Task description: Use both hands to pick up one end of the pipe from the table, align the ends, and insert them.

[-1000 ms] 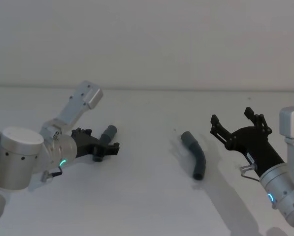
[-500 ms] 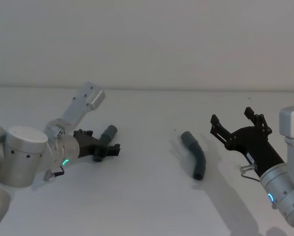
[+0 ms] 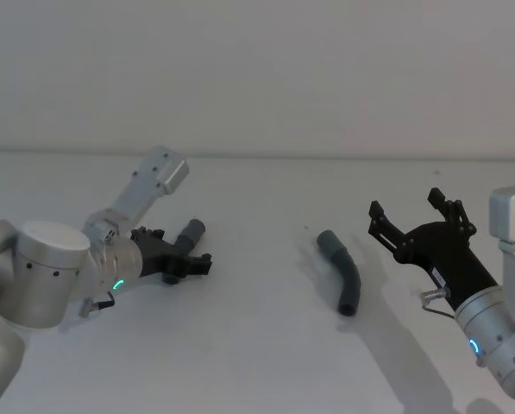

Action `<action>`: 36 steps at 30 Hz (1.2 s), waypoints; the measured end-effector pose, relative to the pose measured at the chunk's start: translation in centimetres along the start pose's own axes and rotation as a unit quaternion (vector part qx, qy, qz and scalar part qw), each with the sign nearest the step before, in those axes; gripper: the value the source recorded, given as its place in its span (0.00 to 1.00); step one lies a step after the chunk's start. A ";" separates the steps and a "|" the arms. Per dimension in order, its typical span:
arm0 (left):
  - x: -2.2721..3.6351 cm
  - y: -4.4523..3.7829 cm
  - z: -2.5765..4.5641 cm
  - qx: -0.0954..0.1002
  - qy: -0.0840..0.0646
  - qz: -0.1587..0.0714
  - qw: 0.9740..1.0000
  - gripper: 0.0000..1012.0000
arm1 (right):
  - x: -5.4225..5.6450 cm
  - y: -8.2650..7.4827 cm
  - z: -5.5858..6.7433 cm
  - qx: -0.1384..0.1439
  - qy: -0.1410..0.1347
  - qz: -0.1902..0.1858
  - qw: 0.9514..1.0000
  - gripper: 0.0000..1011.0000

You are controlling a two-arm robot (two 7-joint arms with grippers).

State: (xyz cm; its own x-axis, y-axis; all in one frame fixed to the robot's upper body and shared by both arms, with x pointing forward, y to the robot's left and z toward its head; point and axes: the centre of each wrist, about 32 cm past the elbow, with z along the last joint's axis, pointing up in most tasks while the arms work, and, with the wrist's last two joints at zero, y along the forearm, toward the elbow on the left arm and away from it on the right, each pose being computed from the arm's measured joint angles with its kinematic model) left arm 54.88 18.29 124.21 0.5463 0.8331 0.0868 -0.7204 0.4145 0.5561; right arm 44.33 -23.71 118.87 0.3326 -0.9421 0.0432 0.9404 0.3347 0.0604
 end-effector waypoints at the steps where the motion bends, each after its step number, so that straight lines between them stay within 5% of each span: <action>1: -0.03 -0.02 0.01 0.001 0.000 0.001 1.000 0.99 | 0.0 0.0 0.0 0.000 0.000 0.000 1.000 0.99; 36: -0.29 -0.14 0.12 0.014 0.004 0.015 1.000 0.83 | 0.0 0.0 0.0 0.000 0.000 0.000 1.000 0.99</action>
State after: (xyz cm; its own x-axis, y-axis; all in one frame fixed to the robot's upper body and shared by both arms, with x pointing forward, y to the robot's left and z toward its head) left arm 54.87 17.95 124.21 0.5205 0.8483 0.0973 -0.7243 0.3783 0.5765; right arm 44.33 -23.71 118.87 0.3325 -0.9421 0.0432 0.9404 0.3347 0.0604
